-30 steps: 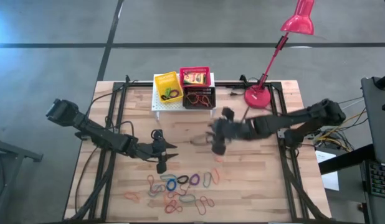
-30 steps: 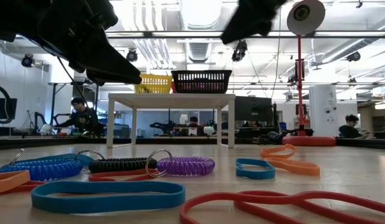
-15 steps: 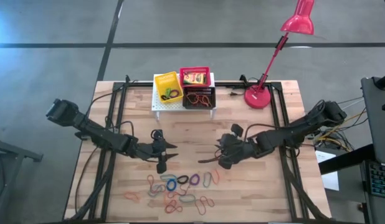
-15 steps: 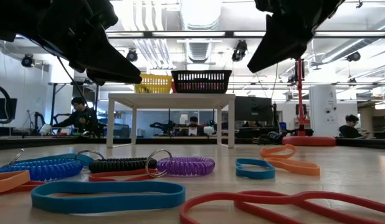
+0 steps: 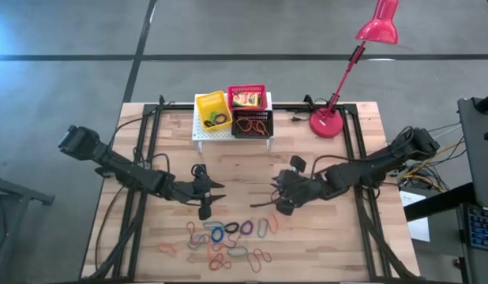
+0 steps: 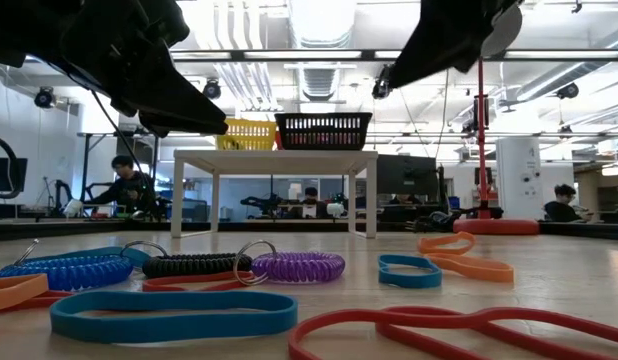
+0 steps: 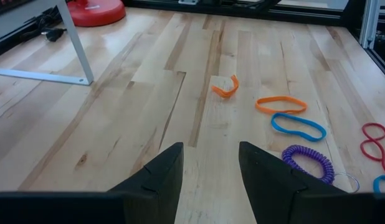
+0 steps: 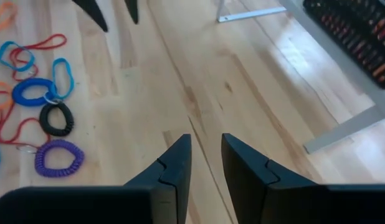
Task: Pick & Place Office Desk Supplies
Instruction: Put the orange rubber band into the black bin on the shelf
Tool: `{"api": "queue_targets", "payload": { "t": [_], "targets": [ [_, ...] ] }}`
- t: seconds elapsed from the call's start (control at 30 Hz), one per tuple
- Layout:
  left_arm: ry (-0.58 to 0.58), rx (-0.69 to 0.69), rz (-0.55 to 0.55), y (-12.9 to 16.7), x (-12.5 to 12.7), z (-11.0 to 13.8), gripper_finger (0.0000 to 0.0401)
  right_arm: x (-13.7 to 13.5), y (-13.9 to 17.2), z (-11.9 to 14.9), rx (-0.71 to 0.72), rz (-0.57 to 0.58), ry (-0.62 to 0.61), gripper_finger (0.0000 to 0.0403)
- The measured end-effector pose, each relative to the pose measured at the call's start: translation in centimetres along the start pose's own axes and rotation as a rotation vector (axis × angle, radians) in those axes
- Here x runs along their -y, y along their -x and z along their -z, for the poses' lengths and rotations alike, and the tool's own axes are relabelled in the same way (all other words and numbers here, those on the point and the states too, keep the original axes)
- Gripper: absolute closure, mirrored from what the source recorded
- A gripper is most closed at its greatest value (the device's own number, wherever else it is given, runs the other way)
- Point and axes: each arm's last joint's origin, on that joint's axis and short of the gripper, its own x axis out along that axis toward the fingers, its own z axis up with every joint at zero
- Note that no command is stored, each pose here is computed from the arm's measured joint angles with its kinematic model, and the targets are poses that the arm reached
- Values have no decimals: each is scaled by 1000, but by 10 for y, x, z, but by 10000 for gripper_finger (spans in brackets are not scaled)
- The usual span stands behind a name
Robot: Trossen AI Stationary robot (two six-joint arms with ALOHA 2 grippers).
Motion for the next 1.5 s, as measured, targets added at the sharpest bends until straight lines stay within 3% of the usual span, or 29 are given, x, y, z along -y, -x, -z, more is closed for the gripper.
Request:
{"api": "queue_targets", "payload": {
  "t": [0.3,0.53,1.03,1.5],
  "targets": [
    [1,0,0,0,0,0,238,-18,31,-13,-12,-46,82,340],
    [2,0,0,0,0,0,238,-31,45,-8,31,-38,125,350],
    [2,0,0,0,0,0,238,-31,40,9,-1,-24,114,355],
    [2,0,0,0,0,0,238,-33,48,-2,42,-28,97,356]
  ]
}}
